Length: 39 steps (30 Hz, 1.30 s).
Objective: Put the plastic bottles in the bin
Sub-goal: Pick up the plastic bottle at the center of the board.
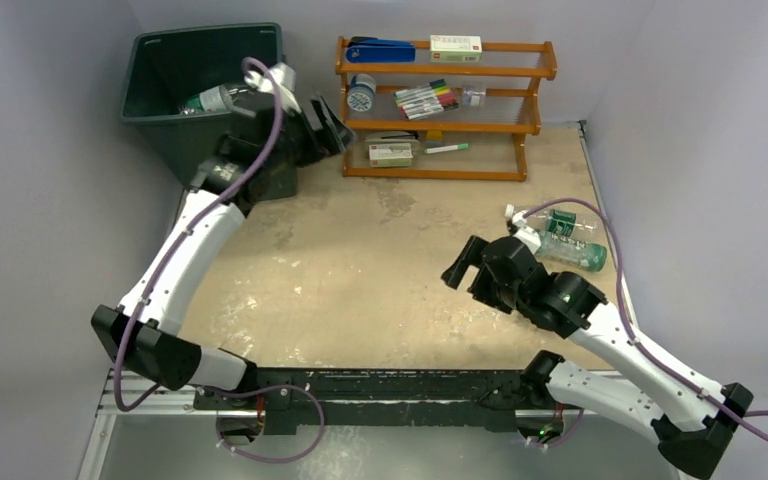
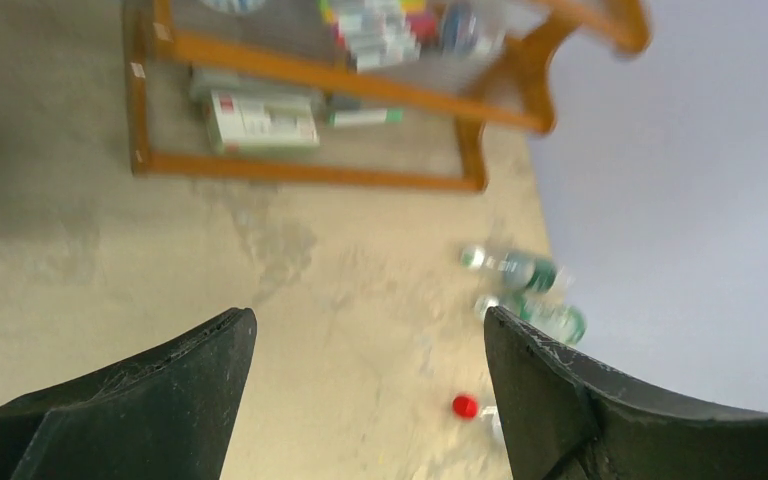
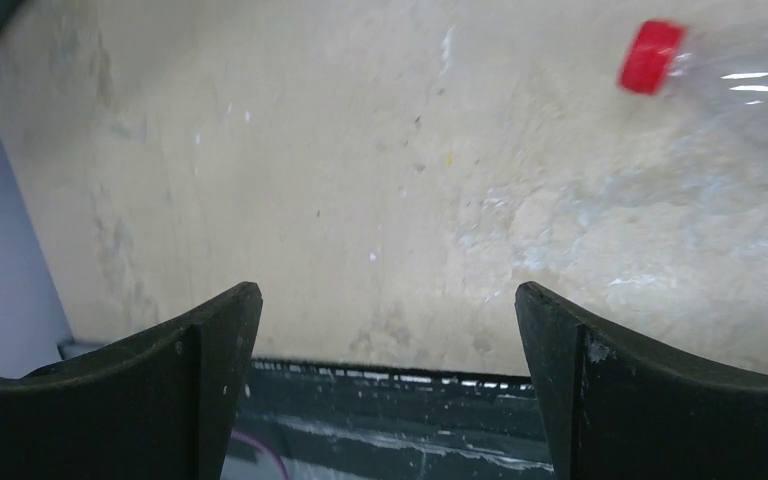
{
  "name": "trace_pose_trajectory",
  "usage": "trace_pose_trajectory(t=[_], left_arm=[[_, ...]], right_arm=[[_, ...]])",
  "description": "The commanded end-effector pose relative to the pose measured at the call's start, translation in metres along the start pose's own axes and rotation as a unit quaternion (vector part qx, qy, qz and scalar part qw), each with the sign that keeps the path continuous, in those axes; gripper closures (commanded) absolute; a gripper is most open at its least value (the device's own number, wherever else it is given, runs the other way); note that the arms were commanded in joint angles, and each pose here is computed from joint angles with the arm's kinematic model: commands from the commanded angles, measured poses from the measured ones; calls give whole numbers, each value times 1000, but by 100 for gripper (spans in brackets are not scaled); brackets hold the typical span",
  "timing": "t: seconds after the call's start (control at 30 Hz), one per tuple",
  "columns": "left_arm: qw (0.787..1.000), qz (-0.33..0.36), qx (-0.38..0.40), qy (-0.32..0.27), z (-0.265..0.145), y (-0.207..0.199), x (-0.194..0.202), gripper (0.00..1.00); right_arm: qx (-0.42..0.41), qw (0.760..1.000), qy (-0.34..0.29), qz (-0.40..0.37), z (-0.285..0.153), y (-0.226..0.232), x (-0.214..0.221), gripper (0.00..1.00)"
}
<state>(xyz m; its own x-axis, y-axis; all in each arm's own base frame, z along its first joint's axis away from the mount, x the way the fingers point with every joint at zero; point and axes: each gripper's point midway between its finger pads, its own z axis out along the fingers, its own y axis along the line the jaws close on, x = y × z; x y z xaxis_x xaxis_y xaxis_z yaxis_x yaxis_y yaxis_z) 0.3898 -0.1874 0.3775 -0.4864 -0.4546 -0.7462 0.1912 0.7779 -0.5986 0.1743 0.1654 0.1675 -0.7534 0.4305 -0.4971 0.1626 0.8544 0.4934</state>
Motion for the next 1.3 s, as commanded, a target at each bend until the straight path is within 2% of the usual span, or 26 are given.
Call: trace_pose_trajectory(t=[0.0,0.2,0.37,0.43,0.57,0.73,0.93,1.1,1.27], left_arm=[[999,42,2,30,9,-7,50,16],[991,88,8,104,12,-7,124,16],[986,97,19,137,7,-7,157,16],[984,102,25,144,4,-9,165,16],[981,108,32,159,-2,-9,179,16],[979,112,38,167,-10,-8,187,16],[977,112,45,175,-17,-8,192,16],[976,115,47,180,-23,-6,194,17],[974,124,45,184,-27,-3,194,17]], right_arm=[[109,987,-100,66,-19,-33,-49,0],[218,960,-139,110,-20,-73,-86,0],[365,904,-96,200,-8,-128,-72,0],[389,888,-87,230,-3,-139,-67,0],[394,863,-98,301,-2,-150,-57,0],[408,832,-128,353,-5,-167,-53,0],[440,789,-135,408,4,-186,-39,0],[437,767,-160,441,10,-196,-41,0],[436,757,-166,457,22,-205,-45,0]])
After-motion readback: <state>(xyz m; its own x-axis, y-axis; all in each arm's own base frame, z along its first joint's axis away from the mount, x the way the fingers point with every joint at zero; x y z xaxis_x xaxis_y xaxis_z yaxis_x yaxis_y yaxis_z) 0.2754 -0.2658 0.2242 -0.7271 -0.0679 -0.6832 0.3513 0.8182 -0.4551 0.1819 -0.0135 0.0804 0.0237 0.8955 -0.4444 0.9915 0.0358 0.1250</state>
